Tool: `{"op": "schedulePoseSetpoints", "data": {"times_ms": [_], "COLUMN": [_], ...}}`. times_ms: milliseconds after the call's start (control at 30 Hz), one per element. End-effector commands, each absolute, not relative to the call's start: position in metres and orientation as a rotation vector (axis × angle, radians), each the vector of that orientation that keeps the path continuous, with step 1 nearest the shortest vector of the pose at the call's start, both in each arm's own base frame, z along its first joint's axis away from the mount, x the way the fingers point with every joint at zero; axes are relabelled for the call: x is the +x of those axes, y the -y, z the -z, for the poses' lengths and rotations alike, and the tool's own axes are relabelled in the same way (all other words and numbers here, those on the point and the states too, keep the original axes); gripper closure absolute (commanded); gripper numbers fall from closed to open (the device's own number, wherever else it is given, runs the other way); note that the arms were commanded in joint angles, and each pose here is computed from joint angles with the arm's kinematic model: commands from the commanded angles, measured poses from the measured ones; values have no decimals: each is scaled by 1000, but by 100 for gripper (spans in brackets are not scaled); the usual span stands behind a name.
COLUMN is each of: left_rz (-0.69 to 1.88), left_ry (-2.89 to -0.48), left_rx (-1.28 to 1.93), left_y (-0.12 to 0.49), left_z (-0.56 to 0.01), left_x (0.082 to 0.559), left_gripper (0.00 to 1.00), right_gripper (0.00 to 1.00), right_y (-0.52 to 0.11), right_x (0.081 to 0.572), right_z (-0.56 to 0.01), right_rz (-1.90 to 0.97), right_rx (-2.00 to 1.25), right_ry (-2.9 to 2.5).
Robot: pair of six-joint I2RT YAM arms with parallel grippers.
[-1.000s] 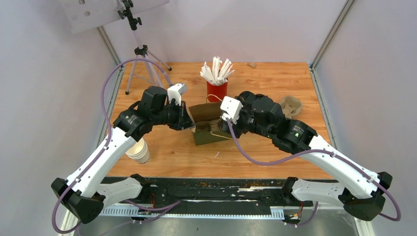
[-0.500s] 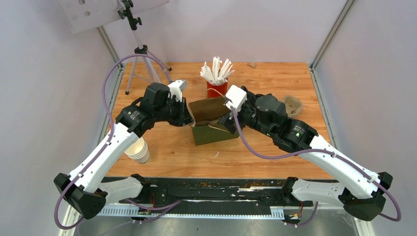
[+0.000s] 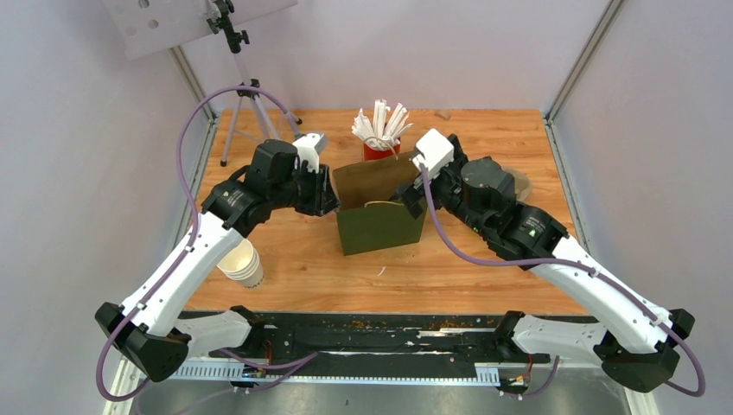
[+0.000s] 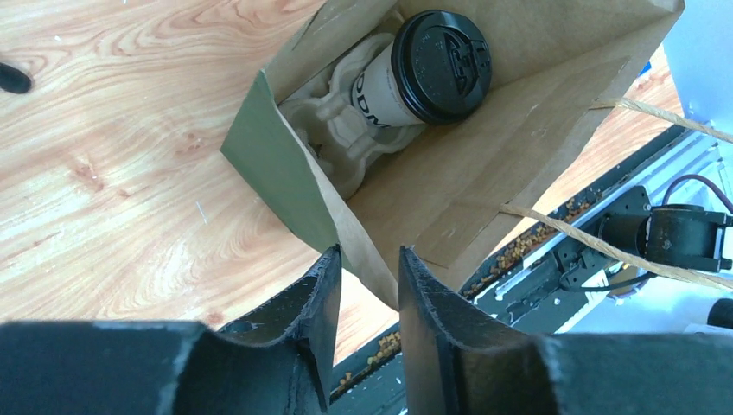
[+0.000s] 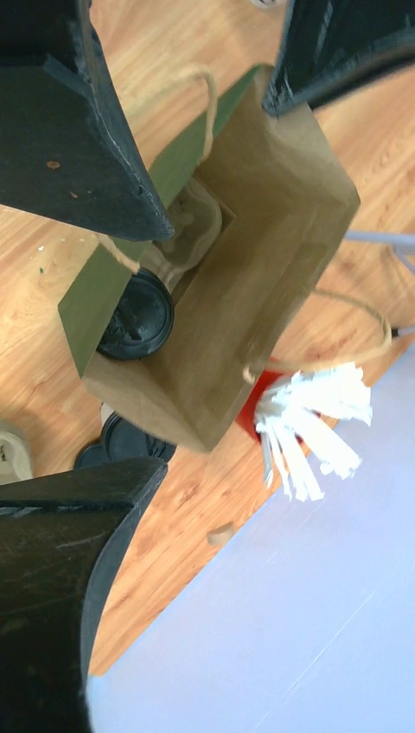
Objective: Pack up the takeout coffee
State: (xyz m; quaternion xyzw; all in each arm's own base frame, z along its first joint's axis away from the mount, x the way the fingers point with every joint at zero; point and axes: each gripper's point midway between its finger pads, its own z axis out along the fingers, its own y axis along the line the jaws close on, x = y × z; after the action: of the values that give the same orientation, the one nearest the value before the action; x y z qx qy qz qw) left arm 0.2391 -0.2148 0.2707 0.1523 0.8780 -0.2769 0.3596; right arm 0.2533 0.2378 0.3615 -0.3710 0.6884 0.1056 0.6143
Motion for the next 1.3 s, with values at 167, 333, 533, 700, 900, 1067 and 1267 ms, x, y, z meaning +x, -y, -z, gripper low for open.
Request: {"op": "schedulePoseSetpoints", "data": {"times_ms": [167,333,533,700,900,1067,1267], "left_rz": [636,581,560,545,438,431,473], "left_ry": [-2147,-2108,-2076,-2090,-2123,-2111,-2143], "left_rx": [423,399,421,420,454,436,430], "left_y": [204,191,183,176,158,154,164], "left_z": [-303,-308,-314,-311,-305,-314,-315], "left_x": [248,246,239,232,225,224,226], "left_gripper": [48,37,2,0,0,0,0], "right_gripper": [5,5,4,4,5,6,8], "right_y": [-188,-161,-125,-112,-124,-140,-145], "right_x": [276,295,340,376,417,438,445], "right_z": [-396,-381,-333,-290,-223,-202,-192], "right_rz": [-150,-121,-162,-202,-253,-310,-307], "right_rx": [-574,-488,-396,-399,-526,-607,-647], "right_ry": [-1638,-1728,-1884,-1922,-2043,-2082,-2072]}}
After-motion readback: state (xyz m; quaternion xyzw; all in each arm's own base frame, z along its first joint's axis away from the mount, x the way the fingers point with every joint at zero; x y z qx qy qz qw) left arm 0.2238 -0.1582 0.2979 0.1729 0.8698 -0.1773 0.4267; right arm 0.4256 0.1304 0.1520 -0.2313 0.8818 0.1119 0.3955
